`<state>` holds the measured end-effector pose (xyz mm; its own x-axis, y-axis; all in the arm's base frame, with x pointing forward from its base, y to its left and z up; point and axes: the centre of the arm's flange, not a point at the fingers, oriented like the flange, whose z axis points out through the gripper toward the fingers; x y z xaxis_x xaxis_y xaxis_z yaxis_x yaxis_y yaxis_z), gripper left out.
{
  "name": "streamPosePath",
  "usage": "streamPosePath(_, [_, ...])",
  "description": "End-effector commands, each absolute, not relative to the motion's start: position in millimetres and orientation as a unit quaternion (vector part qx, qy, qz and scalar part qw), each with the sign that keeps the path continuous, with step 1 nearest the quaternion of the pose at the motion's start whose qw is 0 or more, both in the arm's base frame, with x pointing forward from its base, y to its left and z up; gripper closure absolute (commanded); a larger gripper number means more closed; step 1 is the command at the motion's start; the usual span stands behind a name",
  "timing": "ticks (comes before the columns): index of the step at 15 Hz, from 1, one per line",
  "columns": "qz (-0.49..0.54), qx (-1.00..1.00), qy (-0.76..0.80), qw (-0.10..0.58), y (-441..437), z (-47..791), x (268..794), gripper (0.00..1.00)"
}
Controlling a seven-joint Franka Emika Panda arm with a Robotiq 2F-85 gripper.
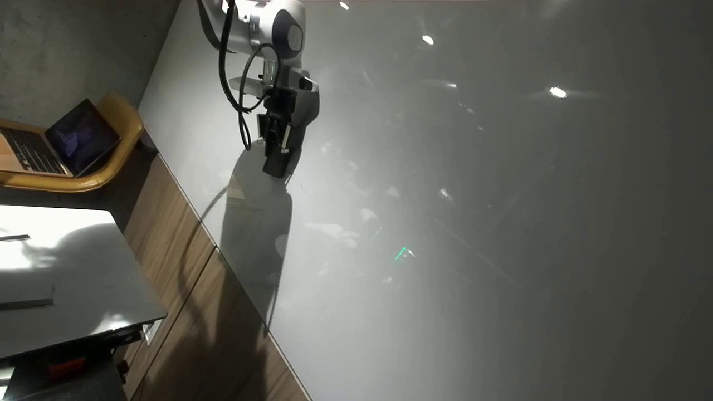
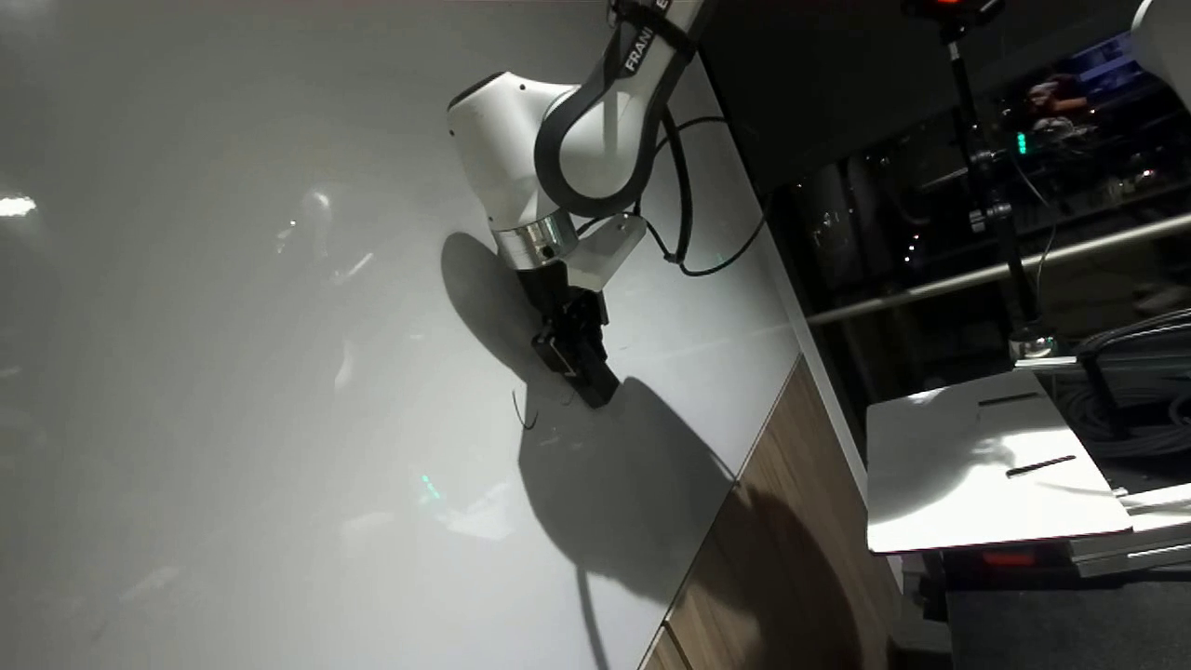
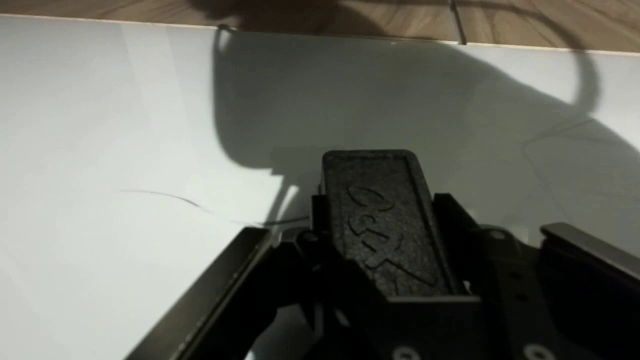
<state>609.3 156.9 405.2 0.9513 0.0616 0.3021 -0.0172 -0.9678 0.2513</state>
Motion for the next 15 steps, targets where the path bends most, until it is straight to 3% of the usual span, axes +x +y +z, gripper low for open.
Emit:
streamPosePath(1, [0.195, 0.969, -0.032, 0.146, 69, 422, 633, 0.71])
streamPosePath(7, [0.200, 0.963, -0.085, 0.161, -30, 439, 615, 0.71])
streamPosePath(15, [0.208, 0.970, -0.043, 0.119, 18, 396, 576, 0.71])
